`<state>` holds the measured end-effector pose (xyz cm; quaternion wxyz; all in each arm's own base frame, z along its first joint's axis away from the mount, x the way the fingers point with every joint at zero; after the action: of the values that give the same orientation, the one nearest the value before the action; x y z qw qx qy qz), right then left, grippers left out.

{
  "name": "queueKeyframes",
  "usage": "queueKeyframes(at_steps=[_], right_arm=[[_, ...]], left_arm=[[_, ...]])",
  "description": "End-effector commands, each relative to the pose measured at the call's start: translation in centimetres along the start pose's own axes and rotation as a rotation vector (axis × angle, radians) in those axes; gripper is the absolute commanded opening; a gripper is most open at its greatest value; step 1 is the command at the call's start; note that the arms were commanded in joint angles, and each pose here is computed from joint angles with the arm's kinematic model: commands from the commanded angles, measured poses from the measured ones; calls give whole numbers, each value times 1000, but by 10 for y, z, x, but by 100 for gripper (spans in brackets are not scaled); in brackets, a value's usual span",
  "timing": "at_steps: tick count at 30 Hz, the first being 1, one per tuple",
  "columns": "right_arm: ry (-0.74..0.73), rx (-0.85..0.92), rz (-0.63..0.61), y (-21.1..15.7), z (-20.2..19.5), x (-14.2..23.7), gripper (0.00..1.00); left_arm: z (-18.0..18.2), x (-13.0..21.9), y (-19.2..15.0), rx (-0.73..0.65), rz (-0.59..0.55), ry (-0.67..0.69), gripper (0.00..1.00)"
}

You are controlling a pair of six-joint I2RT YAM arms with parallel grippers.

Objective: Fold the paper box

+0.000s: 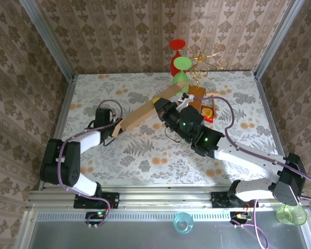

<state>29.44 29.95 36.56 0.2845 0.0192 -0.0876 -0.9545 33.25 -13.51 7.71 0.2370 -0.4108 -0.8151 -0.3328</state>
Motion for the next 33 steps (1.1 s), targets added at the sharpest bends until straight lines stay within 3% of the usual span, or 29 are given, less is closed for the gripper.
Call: queueKeyframes(at_steps=[1,13,19,29,33], right_arm=[[-17,13,-73,14,6,-10,0],[-43,-37,-133,26,-44,-70,0],[1,-25,-132,29,-22,-67,0],[105,1,-140,34,40,-28,0],[96,-7,-128,30,43,-27,0]], left_arm=[[-48,16,4,49,-55,-223,26],[-64,28,-20,111,6,-367,26],[-65,31,-21,120,12,-381,26],[-83,54,-15,88,-20,-408,27],[-80,51,-15,81,-12,-392,27]])
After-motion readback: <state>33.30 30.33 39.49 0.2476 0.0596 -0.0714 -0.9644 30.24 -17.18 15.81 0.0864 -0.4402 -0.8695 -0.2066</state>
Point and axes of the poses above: each hand's point on the last joint's axis, 136 mm out from that joint toward the fingers, its own x axis back along the fingers, its own z axis along the line the jaws close on, y = z × x, the point moved 2 cm from there along x, back along the fingers, and after that the axes turned 1 degree about -x, right-handed, at the moved point
